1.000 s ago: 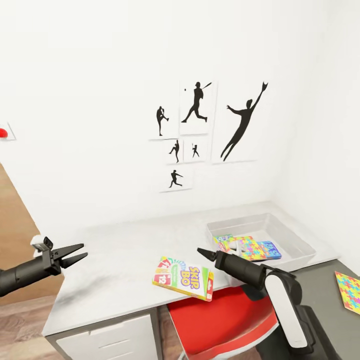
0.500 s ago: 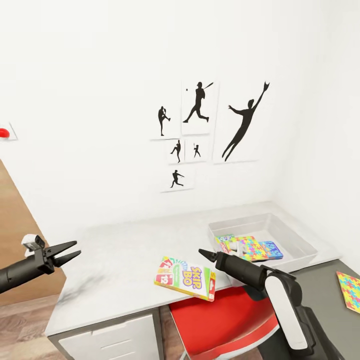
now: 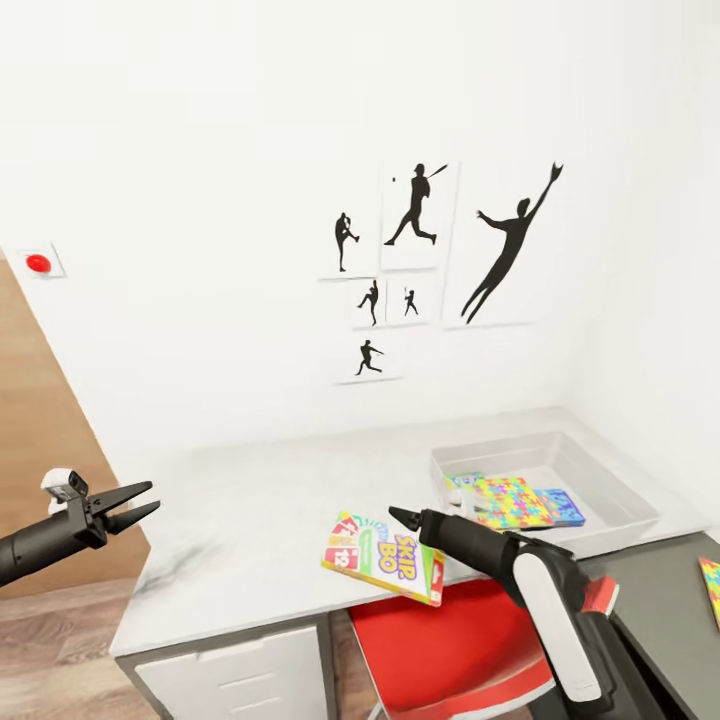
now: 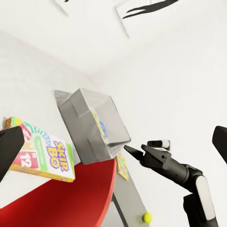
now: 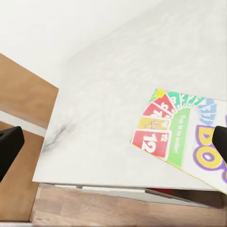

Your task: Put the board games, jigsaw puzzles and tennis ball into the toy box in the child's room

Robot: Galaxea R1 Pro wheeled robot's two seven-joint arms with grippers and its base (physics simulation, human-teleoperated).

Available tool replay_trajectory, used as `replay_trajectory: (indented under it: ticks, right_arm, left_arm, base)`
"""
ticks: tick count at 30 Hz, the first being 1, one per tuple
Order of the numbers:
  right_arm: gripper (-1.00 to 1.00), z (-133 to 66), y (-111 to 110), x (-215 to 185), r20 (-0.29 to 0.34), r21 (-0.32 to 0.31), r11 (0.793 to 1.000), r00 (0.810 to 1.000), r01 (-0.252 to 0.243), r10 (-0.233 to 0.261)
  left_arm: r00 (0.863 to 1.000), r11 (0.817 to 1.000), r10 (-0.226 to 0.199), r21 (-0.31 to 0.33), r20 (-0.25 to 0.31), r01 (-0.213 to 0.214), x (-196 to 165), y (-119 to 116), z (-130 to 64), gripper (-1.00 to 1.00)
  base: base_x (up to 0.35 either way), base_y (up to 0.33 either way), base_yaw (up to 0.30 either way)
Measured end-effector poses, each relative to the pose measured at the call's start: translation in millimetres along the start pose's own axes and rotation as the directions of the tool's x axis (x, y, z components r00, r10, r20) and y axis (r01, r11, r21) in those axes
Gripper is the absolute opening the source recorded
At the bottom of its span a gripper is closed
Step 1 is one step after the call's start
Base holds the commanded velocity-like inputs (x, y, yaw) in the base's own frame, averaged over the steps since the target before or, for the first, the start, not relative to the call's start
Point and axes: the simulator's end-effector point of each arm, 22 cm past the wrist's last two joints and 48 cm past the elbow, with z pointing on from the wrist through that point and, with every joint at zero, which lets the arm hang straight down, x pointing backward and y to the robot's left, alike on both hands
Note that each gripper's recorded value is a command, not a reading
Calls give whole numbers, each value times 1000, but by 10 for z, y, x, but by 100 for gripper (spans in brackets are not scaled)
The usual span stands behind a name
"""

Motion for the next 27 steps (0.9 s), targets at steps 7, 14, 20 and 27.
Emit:
replay_trajectory:
  ticks: [7, 14, 20, 27]
  right_arm:
    - [100, 14, -18, 13, -3, 17, 1000, 1000, 2, -2]
    - [100, 19, -11, 16, -3, 17, 1000, 1000, 1, -1]
    - [100, 20, -9, 15, -3, 17, 1000, 1000, 1, -1]
    - [100, 22, -14, 18, -3, 18, 1000, 1000, 0, 0]
  left_arm:
    - [1000, 1000, 1, 0, 1, -1, -1, 1, 0, 100]
    - [1000, 1000, 2, -3, -1, -2, 2, 8, -1, 100]
    - [1000, 1000, 4, -10, -4, -4, 9, 22, -1, 100]
    - [1000, 1000, 4, -11, -5, -4, 11, 29, 2, 100]
  base:
    - [0, -86, 285]
    - [0, -222, 288]
    - [0, -249, 289]
    - [0, -247, 216]
